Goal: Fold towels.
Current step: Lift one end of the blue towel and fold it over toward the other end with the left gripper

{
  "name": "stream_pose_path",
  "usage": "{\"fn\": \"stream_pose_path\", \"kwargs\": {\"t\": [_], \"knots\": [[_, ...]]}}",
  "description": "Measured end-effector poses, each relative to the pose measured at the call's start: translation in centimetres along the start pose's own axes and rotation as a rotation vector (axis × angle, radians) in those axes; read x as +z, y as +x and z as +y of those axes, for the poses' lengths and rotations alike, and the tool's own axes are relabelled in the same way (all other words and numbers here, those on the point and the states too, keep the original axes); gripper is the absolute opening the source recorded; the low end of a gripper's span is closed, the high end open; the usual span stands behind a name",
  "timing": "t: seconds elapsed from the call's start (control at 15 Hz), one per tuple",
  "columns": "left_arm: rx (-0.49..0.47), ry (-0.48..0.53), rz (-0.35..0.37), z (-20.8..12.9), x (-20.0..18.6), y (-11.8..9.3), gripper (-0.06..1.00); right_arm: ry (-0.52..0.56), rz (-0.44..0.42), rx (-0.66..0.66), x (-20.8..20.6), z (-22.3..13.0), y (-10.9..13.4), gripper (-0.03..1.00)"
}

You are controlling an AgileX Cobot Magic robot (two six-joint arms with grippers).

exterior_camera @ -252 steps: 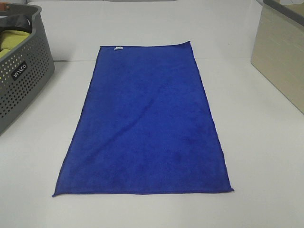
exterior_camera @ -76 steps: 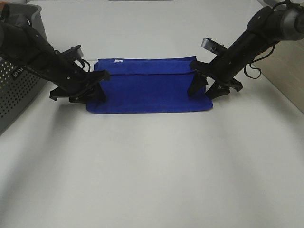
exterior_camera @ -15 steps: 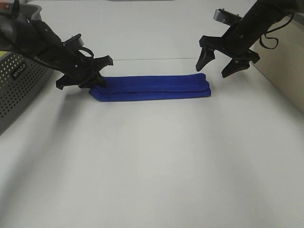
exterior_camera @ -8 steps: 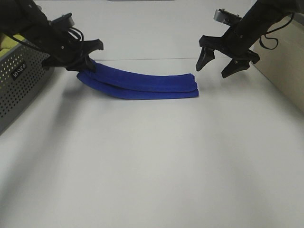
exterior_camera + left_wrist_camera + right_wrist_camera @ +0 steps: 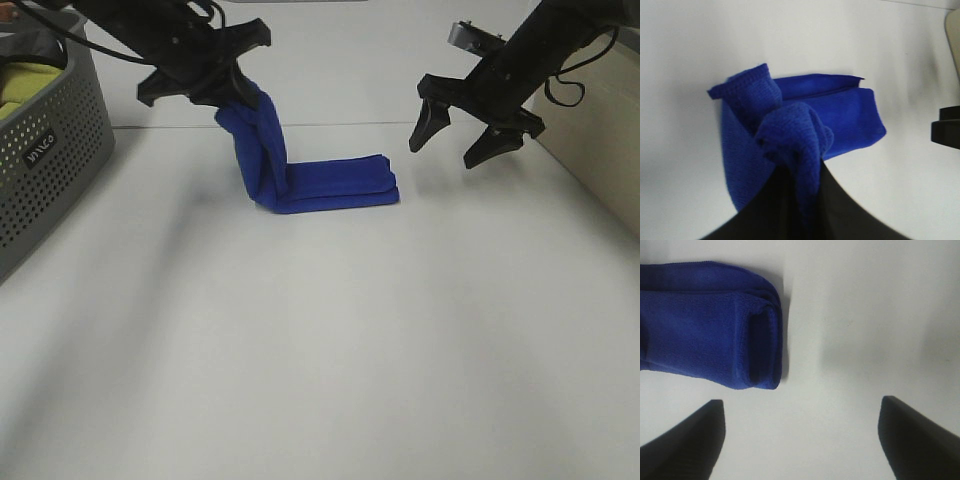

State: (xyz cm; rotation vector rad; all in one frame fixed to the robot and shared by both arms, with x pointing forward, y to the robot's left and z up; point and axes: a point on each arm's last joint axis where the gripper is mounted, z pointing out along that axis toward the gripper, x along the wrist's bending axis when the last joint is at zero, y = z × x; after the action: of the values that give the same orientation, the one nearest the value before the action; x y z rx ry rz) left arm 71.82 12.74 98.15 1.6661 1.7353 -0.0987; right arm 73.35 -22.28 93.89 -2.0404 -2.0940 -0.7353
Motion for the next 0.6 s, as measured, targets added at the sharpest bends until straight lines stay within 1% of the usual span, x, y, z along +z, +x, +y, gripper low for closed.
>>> {"fn": "stream_pose_path", "kwargs": {"t": [0.2,0.33,0.4,0.47,0.53,0.6], "knots": [[-0.072,0.002,-0.087,-1.3,3.8,-1.7,0.08,0.028,0.005,0.001,0.0,-0.3,0.0,0.79],[-0.122,-0.01,-0.123,-1.8,6.0,-2.1,0.08,0.052,0.009,0.0,0.0,-0.5,0.1,0.79],[-0.148,-0.014,-0.141,-1.9,6.8,-2.2,0.09,0.066,0.011,0.0,0.0,-0.6,0.1,0.79],[-0.171,-0.012,-0.155,-2.1,7.5,-2.3,0.15,0.075,0.012,0.001,0.0,-0.7,0.1,0.79],[-0.191,-0.015,-0.17,-2.2,8.0,-2.4,0.24,0.085,0.014,0.001,0.0,-0.8,0.1,0.79],[-0.2,-0.022,-0.182,-2.5,8.2,-2.9,0.37,0.093,0.015,0.001,0.0,-0.8,0.1,0.79]]}}
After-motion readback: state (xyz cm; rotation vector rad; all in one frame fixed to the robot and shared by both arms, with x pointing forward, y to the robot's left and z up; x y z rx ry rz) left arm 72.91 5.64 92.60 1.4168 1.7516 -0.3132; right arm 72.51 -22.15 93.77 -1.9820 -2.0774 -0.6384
